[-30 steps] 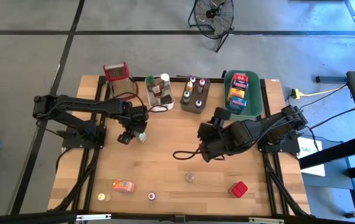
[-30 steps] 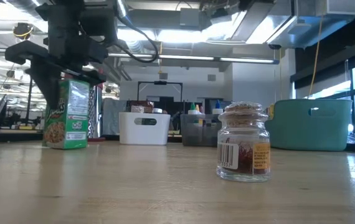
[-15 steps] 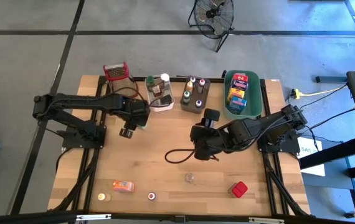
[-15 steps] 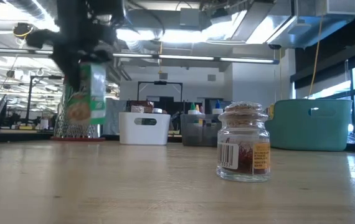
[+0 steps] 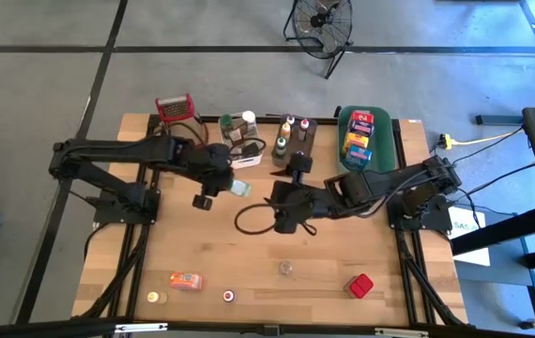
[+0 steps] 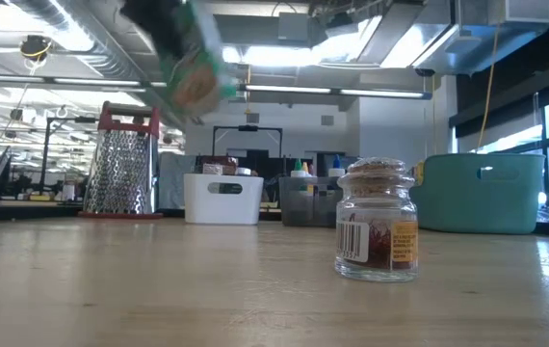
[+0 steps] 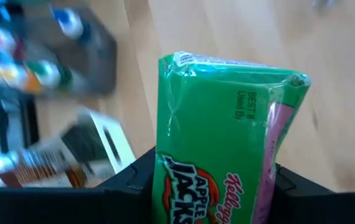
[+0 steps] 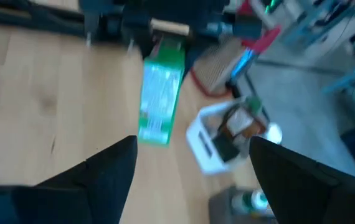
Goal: Pick & Place Kitchen Items
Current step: Put the green cereal box into the green bin
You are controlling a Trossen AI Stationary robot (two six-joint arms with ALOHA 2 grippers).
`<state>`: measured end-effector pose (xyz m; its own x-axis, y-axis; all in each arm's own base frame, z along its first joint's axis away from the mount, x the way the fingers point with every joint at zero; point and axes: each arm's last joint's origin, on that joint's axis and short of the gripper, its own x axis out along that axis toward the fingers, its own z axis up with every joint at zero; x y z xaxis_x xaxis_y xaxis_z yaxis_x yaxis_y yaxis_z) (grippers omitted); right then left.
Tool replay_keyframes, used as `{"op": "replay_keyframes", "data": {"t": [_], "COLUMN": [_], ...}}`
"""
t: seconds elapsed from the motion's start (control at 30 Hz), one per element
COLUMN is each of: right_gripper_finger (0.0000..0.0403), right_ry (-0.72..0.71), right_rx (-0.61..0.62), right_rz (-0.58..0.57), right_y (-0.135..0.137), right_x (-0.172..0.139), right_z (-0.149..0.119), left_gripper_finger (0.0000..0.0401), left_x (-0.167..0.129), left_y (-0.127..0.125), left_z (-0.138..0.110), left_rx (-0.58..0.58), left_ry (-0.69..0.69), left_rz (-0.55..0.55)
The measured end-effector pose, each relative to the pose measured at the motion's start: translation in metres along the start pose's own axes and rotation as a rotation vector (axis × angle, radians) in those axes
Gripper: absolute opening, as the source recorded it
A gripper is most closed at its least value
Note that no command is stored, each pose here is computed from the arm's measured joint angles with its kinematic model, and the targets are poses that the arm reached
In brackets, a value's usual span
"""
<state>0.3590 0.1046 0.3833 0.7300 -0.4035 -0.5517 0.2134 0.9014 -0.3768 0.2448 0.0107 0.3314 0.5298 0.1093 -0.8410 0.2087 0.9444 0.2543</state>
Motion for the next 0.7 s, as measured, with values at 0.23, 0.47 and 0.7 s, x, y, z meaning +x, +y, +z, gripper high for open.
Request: {"op": "replay_keyframes", "data": {"t": [0.23,0.47,0.7], "right_gripper_finger": [0.0313,0.0313,0.0313], "right_ry": [-0.086,-0.166,-0.184], "right_rx": [-0.050,-0.136,-0.152], "right_rz": [-0.020,0.002,0.042], "right_y": [-0.002,0.007,0.000], "right_x": [0.012,0.032,0.041], "right_z": [0.009,0.004,0.006], "left_gripper_finger": [0.0150,0.0150,0.0150], "left_x": [-0.018,-0.023,-0.023], "left_y": [-0.005,-0.007,-0.006], "left_z": [0.027,0.036,0.036], "left_rx": [0.015,0.024,0.024], "left_ry": [-0.185,-0.245,-0.251], "left_rz": [0.082,0.174,0.176]}}
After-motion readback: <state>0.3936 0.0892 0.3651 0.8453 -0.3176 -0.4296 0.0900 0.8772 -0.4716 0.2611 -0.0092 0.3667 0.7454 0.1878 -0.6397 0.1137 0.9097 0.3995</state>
